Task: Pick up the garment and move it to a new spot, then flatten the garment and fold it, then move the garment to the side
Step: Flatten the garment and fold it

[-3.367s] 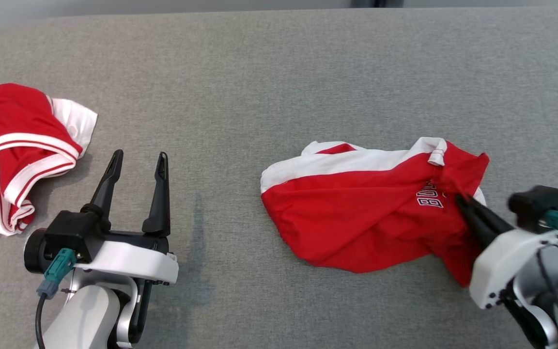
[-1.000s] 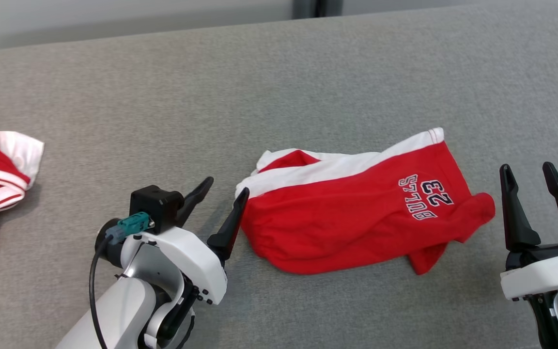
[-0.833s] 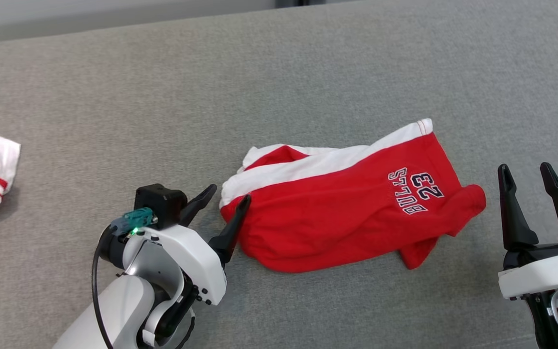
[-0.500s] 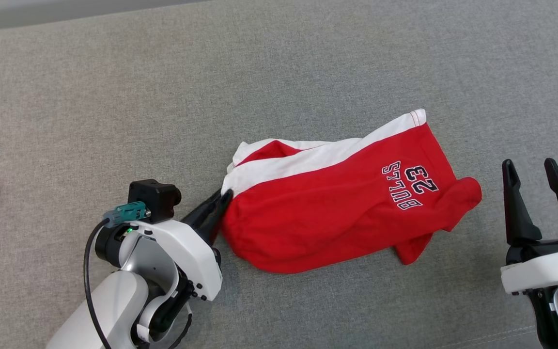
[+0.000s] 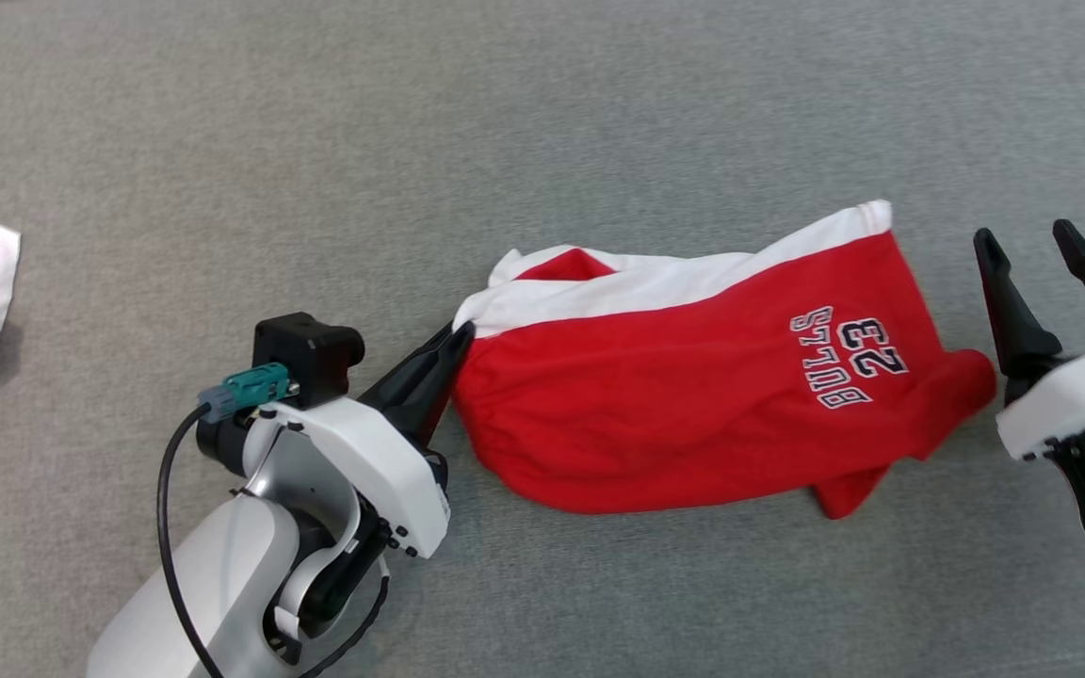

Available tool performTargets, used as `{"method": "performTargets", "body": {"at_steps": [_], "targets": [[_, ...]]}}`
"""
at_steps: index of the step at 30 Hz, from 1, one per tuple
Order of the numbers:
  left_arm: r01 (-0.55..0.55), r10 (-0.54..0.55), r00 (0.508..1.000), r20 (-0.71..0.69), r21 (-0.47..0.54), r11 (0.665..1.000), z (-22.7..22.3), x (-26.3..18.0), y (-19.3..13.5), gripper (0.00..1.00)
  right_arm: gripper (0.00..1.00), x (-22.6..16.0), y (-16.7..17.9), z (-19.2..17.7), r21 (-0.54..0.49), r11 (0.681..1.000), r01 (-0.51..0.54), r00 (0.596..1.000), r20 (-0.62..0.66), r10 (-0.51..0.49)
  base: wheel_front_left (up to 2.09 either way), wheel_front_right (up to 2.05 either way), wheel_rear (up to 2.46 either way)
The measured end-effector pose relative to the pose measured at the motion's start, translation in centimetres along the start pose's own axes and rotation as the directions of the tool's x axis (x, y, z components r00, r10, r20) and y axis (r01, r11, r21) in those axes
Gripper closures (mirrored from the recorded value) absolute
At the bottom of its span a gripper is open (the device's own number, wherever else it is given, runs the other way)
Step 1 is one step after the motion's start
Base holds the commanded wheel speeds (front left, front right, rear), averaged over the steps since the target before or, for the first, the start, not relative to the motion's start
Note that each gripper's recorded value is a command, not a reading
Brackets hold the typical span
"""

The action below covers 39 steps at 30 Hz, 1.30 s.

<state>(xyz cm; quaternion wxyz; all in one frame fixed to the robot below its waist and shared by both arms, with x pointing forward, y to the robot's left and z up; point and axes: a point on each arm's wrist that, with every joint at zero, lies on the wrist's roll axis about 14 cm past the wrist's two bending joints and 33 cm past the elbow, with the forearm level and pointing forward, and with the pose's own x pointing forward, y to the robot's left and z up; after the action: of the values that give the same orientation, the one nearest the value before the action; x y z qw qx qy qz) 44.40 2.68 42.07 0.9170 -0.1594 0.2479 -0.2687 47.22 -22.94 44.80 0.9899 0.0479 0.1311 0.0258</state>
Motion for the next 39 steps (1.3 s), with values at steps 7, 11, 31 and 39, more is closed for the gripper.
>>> {"method": "performTargets", "body": {"at_steps": [7,11,31,39], "targets": [[-0.015,0.015,1.0,0.0,-0.016,1.0,-0.4,0.1,0.8,1.0,0.0,4.2,3.0,-3.7,0.001,0.992,-0.124,0.982,-0.143,0.123,0.0,0.0,0.0],[-0.03,0.03,1.0,-0.002,-0.023,0.999,-0.8,0.2,1.7,1.0,0.0,5.8,4.4,-5.3,-0.009,0.984,-0.177,0.965,-0.2,0.172,0.0,0.0,0.0],[-0.046,-0.003,0.934,0.357,0.128,0.991,10.3,-1.0,0.8,1.0,1.0,6.3,5.2,7.5,-0.115,0.963,-0.245,0.947,0.182,0.263,0.0,0.0,0.0],[-0.076,-0.127,0.779,0.613,0.295,0.952,21.6,-5.7,-3.5,1.0,1.0,0.7,5.5,20.5,-0.161,0.968,-0.191,0.811,0.529,0.248,0.0,0.0,0.0]]}}
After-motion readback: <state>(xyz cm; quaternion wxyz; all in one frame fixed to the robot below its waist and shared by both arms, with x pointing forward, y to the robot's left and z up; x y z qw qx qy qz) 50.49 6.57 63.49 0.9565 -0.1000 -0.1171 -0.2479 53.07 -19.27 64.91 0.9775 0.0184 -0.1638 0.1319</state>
